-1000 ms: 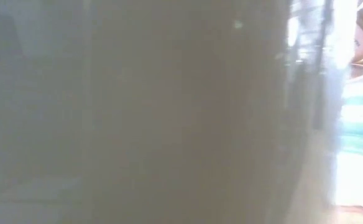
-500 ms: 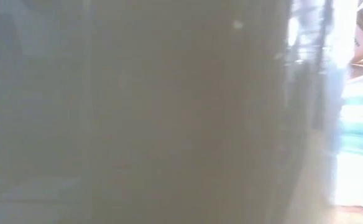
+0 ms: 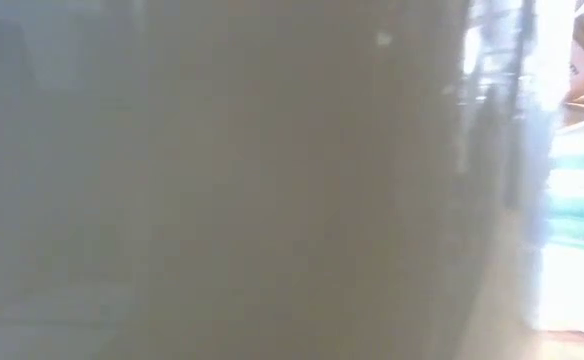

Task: Pick & Place USB Port
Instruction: Put the black USB cable into the gray bin

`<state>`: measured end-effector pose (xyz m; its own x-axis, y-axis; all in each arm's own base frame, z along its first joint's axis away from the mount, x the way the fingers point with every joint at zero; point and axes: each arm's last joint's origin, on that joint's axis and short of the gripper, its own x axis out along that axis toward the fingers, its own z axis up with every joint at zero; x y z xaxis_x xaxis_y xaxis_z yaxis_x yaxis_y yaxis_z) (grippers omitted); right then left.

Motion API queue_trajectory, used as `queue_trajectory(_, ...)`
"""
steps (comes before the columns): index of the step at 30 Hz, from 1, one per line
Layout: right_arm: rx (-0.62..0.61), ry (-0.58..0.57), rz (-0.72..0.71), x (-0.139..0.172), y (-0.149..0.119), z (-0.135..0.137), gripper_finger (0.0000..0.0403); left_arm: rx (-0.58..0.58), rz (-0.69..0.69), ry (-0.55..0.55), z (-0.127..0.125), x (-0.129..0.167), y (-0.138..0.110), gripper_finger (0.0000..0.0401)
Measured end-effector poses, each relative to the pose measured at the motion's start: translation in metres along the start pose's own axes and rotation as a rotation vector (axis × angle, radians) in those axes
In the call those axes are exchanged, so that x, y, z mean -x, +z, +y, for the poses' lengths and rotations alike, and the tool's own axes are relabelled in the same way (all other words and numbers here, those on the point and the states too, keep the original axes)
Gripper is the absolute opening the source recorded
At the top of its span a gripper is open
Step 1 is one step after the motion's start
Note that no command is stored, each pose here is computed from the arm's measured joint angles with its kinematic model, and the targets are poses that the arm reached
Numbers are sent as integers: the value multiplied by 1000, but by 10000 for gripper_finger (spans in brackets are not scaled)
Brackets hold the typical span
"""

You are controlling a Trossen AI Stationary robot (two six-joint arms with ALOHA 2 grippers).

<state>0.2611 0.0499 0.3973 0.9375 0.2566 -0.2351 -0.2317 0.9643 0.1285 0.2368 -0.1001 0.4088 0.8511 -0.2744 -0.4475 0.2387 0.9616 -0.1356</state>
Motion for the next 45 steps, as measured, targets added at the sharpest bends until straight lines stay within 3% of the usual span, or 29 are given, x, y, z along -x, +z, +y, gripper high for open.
queue_trajectory(6,4,-6,-22,21,6,0,204,216,-39,131,-37,-36,-10,0)
queue_trajectory(13,31,11,-26,42,8,6,204,438,-56,173,-70,-102,-34,0)
queue_trajectory(21,58,118,12,44,4,21,204,644,-2,240,-88,-156,-72,0)
queue_trajectory(31,79,186,48,45,-1,40,204,742,247,452,-77,-153,-106,0)
queue_trajectory(45,86,185,50,45,-2,42,204,785,314,383,-74,-173,-113,0)
